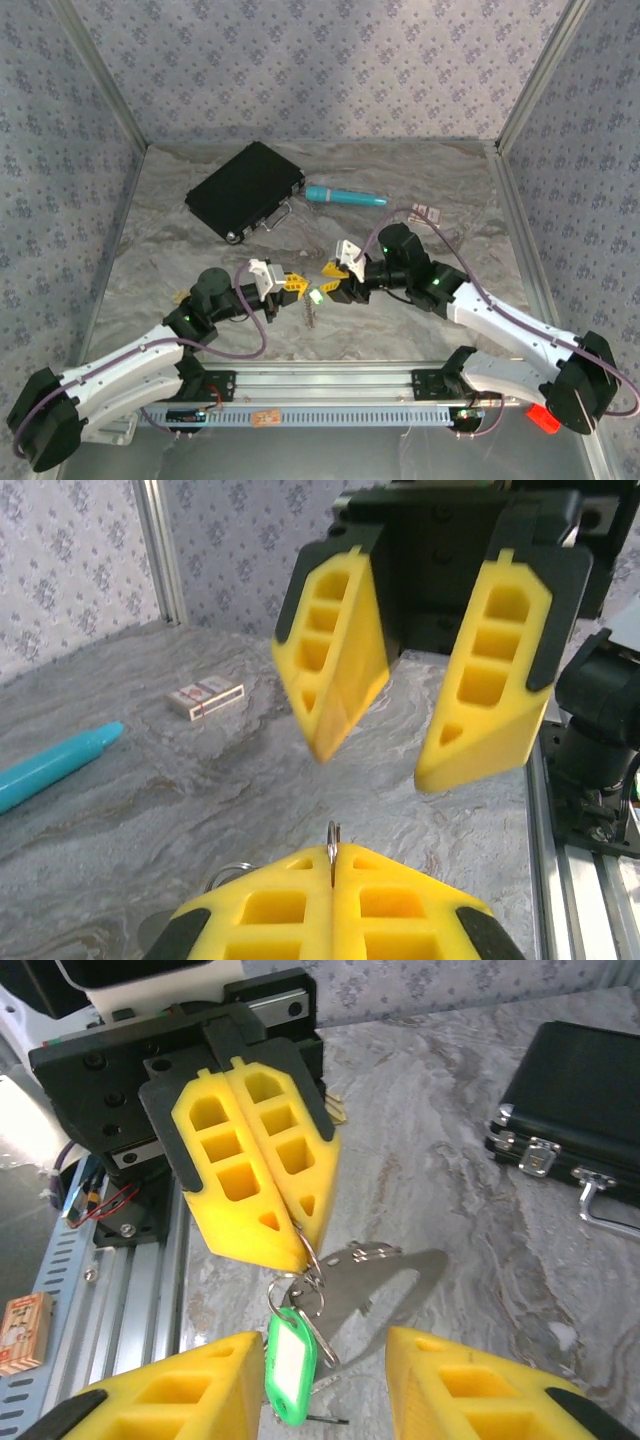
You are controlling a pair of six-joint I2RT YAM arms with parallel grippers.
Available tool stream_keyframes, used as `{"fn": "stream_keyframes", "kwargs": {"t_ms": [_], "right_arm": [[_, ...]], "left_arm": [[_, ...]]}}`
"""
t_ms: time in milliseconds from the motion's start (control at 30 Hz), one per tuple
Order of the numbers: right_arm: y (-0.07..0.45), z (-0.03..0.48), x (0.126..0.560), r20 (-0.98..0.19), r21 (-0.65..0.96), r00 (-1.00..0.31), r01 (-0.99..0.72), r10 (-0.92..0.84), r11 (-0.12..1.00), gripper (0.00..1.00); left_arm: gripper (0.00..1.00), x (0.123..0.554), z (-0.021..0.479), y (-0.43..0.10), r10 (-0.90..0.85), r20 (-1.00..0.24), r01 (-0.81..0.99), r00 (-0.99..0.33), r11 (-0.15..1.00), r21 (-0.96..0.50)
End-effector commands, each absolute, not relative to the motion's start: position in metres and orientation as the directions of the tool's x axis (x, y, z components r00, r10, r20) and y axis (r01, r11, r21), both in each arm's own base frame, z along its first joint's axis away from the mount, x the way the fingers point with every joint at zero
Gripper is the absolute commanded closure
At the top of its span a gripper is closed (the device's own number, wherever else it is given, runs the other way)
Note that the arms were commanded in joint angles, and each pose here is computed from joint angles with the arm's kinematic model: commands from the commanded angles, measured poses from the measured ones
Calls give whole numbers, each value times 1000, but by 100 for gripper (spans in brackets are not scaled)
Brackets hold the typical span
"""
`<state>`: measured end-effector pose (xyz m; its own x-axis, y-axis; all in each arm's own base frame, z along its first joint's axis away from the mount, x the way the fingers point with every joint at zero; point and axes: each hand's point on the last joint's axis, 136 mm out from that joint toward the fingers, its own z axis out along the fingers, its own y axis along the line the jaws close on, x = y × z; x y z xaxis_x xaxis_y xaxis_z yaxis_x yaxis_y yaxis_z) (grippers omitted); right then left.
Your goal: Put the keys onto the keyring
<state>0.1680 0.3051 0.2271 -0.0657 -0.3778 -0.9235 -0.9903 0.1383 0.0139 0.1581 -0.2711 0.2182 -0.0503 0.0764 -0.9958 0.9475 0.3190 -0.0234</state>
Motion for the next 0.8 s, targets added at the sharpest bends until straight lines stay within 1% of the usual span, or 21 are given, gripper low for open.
{"fn": "stream_keyframes", "kwargs": {"t_ms": [0, 167, 400, 667, 700, 767], "right_arm": [[315, 234, 163, -939, -36, 6, -996, -345, 79, 65], [322, 232, 162, -939, -21, 0, -998, -345, 57, 70], [326, 228, 159, -936, -4, -7, -1000, -352, 30, 82], [330, 229, 155, -939, 4, -4, -1000, -345, -1, 87], [330, 230, 154, -939, 5, -3, -1000, -345, -5, 89], [330, 229, 152, -938, 8, -2, -1000, -348, -15, 95]], "left_arm": [[100, 145, 243, -276, 17, -998, 966, 64, 249, 66], [100, 141, 245, -278, 13, -997, 970, 75, 230, 76], [100, 140, 246, -279, 11, -997, 971, 78, 225, 78], [100, 141, 245, -279, 16, -997, 970, 71, 231, 72], [100, 141, 244, -279, 18, -998, 970, 68, 233, 70], [100, 143, 244, -279, 21, -998, 967, 65, 244, 68]]}}
